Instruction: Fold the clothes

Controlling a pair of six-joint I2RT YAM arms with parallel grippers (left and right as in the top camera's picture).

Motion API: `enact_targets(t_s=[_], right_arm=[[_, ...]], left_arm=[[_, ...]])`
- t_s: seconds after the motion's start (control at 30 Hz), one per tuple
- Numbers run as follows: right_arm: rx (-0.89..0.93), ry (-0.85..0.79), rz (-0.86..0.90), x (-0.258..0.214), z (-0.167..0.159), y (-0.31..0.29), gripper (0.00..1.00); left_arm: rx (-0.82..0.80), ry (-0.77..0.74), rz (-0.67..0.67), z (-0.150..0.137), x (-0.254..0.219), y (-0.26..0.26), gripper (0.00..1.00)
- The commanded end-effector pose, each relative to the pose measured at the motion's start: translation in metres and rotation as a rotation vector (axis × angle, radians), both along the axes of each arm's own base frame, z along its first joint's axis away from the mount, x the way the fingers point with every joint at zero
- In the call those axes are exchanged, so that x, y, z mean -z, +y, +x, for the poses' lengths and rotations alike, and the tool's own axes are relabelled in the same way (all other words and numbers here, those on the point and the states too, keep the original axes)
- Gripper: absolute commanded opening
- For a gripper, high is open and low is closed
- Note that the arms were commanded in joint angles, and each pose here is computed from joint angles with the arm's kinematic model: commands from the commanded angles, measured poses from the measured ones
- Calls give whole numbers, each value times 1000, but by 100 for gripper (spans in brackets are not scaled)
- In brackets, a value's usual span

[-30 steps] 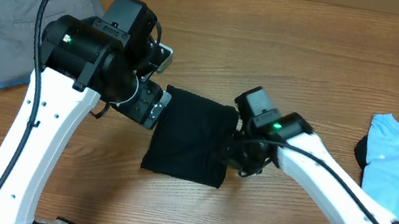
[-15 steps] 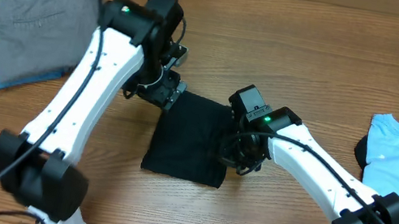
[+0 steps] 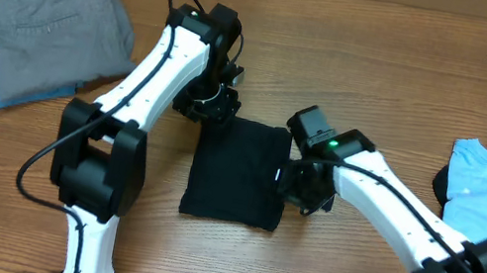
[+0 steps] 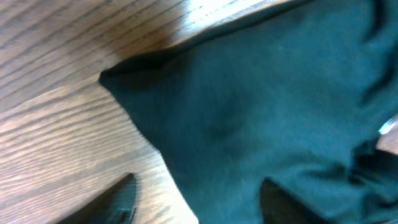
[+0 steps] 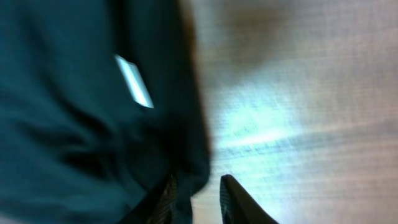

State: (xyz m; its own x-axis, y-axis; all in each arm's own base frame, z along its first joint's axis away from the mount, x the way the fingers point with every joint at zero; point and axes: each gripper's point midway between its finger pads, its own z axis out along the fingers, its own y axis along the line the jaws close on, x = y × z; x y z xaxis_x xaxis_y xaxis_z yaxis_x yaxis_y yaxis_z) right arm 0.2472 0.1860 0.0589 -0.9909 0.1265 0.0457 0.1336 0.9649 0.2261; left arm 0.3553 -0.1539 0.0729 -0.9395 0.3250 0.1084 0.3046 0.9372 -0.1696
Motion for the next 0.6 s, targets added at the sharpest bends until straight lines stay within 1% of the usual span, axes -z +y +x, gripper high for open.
enact_targets(t_s=[0.0,0.03,0.07,0.17,0.33,0.4,0.47,0.53,0.57], right_arm=[[-131,-160,123,-35,17,16,42],[-134,-194,132,-36,25,19,48],[-129,-248,133,-37,38,22,50],[-110,-313,88,-32,57,19,51],[-79,-304,67,-7,75,16,50],[-52,-269,68,8,79,12,49],[-46,-233,108,16,79,16,41],[-97,-247,204,11,83,29,20],[-112,-269,239,6,88,34,18]], left_arm=[[-10,55,10,0,24,0,37],[-6,70,20,-1,30,2,19],[-8,82,27,-2,33,4,4],[-12,82,27,-2,33,5,4],[-22,85,24,-1,33,8,4],[-22,88,25,-1,33,8,4],[-22,88,24,-1,33,8,4],[-22,88,24,-1,33,8,5],[-22,88,24,-1,33,8,5]])
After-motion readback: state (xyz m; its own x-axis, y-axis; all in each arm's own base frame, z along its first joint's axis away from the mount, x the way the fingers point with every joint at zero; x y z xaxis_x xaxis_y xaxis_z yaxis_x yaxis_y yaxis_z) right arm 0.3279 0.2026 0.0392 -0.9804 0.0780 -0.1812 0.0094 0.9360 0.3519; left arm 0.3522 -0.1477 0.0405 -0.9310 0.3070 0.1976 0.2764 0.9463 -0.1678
